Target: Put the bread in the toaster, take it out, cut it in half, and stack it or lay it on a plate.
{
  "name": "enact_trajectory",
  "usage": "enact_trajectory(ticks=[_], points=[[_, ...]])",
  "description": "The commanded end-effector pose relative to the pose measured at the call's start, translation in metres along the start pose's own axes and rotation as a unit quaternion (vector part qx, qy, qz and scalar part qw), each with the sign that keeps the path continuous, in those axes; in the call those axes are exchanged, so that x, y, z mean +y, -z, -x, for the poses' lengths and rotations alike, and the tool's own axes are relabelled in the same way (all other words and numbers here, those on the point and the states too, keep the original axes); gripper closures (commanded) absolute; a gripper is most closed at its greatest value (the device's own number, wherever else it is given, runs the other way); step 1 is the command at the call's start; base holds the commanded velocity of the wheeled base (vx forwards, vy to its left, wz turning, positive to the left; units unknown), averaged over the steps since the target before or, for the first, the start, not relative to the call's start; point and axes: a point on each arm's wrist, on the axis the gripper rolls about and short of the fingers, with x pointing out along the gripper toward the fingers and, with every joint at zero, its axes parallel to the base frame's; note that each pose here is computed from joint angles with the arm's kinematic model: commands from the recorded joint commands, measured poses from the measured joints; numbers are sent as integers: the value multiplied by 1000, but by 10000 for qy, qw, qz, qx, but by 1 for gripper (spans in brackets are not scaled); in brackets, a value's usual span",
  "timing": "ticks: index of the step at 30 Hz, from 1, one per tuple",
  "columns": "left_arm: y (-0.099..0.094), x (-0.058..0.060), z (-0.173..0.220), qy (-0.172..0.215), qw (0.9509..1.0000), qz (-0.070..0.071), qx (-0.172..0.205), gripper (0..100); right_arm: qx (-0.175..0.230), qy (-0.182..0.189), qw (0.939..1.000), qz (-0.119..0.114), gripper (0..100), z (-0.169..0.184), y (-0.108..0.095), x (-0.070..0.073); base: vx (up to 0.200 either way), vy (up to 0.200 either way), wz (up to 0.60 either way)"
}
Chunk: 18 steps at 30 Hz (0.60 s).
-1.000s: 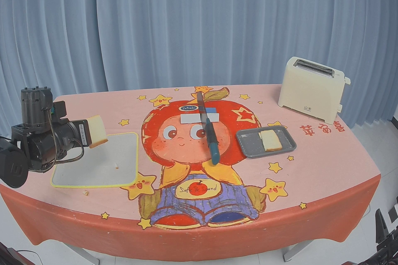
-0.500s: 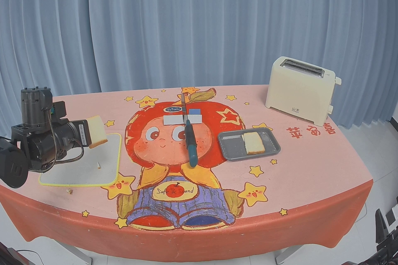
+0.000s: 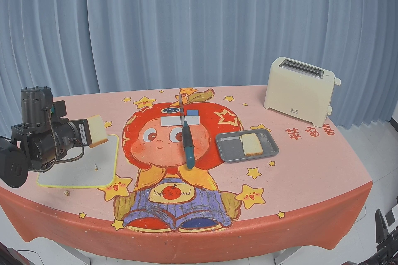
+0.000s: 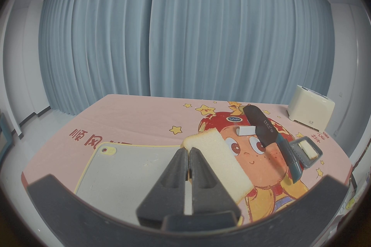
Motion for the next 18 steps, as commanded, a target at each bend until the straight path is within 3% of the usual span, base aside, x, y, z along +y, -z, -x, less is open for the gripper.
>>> enact_trajectory(ticks=[1,18], points=[[0,0,0,-1,10000,6,-5,100,12,2,10000,-2,0,0,5,0,0,-200,0],[1,-1,0,11,10000,-3,11,100,4,2,10000,-2,0,0,5,0,0,-200,0]])
